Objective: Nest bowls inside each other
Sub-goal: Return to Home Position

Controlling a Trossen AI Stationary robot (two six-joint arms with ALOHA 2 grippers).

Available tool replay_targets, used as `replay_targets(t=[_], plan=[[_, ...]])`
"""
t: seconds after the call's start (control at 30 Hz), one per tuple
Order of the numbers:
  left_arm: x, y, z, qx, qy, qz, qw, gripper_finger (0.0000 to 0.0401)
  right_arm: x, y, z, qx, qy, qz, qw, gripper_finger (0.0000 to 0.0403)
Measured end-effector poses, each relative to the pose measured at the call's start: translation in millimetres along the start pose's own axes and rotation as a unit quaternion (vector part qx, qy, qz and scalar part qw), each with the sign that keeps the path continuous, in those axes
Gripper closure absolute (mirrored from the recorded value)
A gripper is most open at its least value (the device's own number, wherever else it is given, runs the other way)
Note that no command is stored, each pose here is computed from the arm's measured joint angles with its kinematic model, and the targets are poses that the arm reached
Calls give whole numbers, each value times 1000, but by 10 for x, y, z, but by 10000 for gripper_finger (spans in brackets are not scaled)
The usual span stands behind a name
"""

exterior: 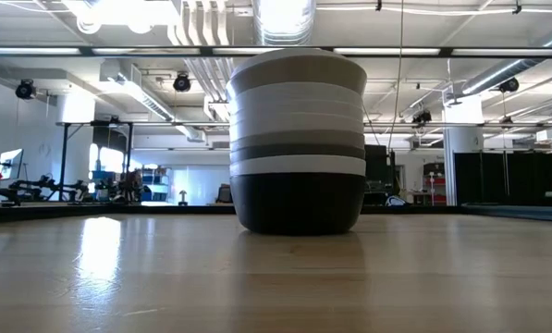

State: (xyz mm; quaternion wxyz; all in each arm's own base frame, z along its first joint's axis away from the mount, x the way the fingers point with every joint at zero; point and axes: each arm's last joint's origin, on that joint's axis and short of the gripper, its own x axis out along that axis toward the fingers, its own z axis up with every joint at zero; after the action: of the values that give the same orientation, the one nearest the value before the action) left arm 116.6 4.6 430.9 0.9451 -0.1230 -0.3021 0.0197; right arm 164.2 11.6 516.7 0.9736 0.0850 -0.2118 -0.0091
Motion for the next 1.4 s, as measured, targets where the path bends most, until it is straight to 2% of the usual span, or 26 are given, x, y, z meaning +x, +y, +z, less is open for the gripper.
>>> replay_targets(t=[0.1, 0.17, 0.3, 0.47, 0.6, 0.7, 0.9, 0.97, 1.07, 1.17, 1.27, 1.4], plan=[[-181, 41, -5, 10, 21, 41, 999, 401, -292, -52, 72, -3, -42, -26, 999, 394], [-359, 41, 79, 8, 15, 42, 999, 401, -455, -85, 52, -1, -65, -37, 997, 394], [-699, 49, 192, 3, -27, 33, 999, 401, -695, -152, -131, 2, -85, -54, 995, 394], [-1075, 85, 204, 12, -62, 26, 998, 401, -986, -243, -391, 16, -128, -79, 988, 394], [-1344, 122, 165, 6, -92, 19, 996, 401, -1278, -330, -534, 24, -149, -129, 980, 394], [-1333, 156, 21, 6, -65, 27, 997, 401, -1514, -383, -595, 32, -166, -148, 975, 394], [-1297, 157, 6, -4, -55, 31, 998, 401, -2097, -467, -606, 39, -233, -143, 961, 394], [-1298, 171, -58, -3, -41, 32, 999, 401, -2222, -504, -658, 33, -233, -170, 957, 394], [-1322, 175, -60, -5, -47, 32, 998, 401, -2215, -549, -719, 3, -201, -258, 945, 394], [-1321, 179, -82, -10, -36, 33, 999, 401, -2208, -556, -706, -3, -184, -279, 942, 394], [-1308, 190, -129, -17, -22, 37, 999, 401, -2195, -552, -770, 25, -174, -252, 952, 394], [-1292, 239, -341, -34, 8, 46, 998, 401, -2135, -536, -902, 69, -136, -201, 968, 394]])
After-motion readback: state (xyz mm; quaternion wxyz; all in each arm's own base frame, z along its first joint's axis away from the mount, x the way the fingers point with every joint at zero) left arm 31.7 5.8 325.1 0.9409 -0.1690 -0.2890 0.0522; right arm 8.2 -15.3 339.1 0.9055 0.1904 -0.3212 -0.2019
